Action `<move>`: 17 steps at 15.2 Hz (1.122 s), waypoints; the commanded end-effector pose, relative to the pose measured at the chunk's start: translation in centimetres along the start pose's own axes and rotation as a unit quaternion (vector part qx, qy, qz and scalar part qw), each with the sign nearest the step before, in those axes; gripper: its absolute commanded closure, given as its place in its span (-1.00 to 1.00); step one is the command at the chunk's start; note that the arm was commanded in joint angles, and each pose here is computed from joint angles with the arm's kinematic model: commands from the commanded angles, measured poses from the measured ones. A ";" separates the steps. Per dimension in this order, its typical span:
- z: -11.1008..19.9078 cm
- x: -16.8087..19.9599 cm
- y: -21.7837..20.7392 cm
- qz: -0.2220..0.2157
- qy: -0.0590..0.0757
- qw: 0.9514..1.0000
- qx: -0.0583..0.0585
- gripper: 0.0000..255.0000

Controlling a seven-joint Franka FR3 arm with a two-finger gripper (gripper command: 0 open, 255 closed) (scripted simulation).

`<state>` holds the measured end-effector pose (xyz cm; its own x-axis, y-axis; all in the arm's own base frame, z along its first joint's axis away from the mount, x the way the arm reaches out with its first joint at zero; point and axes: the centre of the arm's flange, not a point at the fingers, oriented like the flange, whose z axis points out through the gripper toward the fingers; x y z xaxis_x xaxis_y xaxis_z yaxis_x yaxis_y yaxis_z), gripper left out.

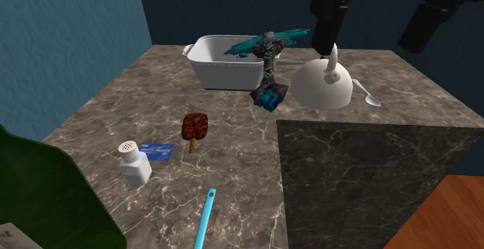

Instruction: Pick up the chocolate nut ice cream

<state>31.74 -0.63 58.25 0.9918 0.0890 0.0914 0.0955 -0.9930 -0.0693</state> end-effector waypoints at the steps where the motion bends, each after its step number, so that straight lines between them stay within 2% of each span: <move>1: 0.0 0.0 0.0 0.000 0.000 1.000 0.000 -1.00; 17: 14.6 13.6 -8.4 -0.015 -0.012 1.000 -0.019 -1.00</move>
<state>44.57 9.38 46.65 0.9905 0.1189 0.0688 0.1212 -0.9922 -0.0305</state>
